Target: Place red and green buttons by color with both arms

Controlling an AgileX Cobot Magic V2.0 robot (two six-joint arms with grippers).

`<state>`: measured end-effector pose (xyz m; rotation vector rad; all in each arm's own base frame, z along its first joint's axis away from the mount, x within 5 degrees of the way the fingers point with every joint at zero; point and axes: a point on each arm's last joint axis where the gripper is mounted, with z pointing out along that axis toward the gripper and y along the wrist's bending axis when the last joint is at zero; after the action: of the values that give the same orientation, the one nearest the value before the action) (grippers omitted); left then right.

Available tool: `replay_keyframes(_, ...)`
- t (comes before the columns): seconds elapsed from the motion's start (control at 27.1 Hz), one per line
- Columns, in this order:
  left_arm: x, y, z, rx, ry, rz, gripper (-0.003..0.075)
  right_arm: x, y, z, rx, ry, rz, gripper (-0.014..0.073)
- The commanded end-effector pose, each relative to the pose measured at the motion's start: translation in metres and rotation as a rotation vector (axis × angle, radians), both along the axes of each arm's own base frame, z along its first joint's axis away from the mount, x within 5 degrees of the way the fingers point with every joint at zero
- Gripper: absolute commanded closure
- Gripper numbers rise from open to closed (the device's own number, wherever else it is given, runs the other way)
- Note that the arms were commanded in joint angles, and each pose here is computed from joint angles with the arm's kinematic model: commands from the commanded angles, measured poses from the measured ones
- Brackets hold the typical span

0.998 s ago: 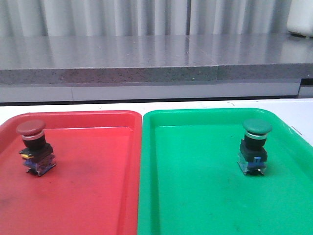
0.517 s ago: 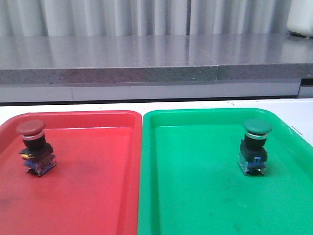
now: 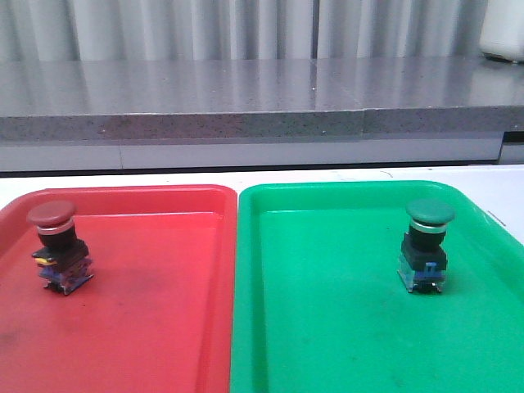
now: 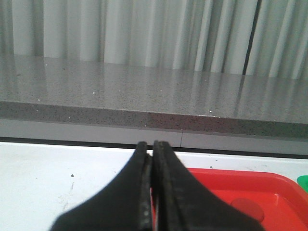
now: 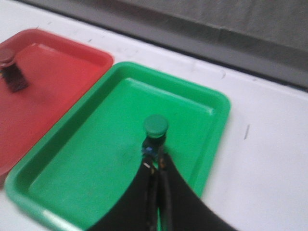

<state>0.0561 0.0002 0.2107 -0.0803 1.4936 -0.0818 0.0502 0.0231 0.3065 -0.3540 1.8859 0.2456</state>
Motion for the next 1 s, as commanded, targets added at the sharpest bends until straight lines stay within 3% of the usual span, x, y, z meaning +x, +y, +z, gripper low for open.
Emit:
replay_keyframes(0.0,-0.001,0.000,0.000,-0.007,-0.076,-0.008,0.0740,0.001,-0.009,-0.009,0.046,-0.213,-0.142,0.0703)
replay_keyframes(0.15,-0.001,0.000,0.000,-0.007,-0.076,-0.008,0.0740,-0.001,-0.015,-0.047,0.056,-0.284,-0.242,0.0703)
replay_keyframes(0.41,-0.001,0.000,0.000,-0.007,-0.076,-0.008,0.0740,0.004,-0.019,-0.096,0.079,-0.397,-0.285,0.0703)
replay_keyframes(0.96,-0.001,0.000,0.000,-0.007,-0.076,-0.008,0.0740,0.004,-0.020,-0.098,0.095,-0.435,-0.297,0.0703)
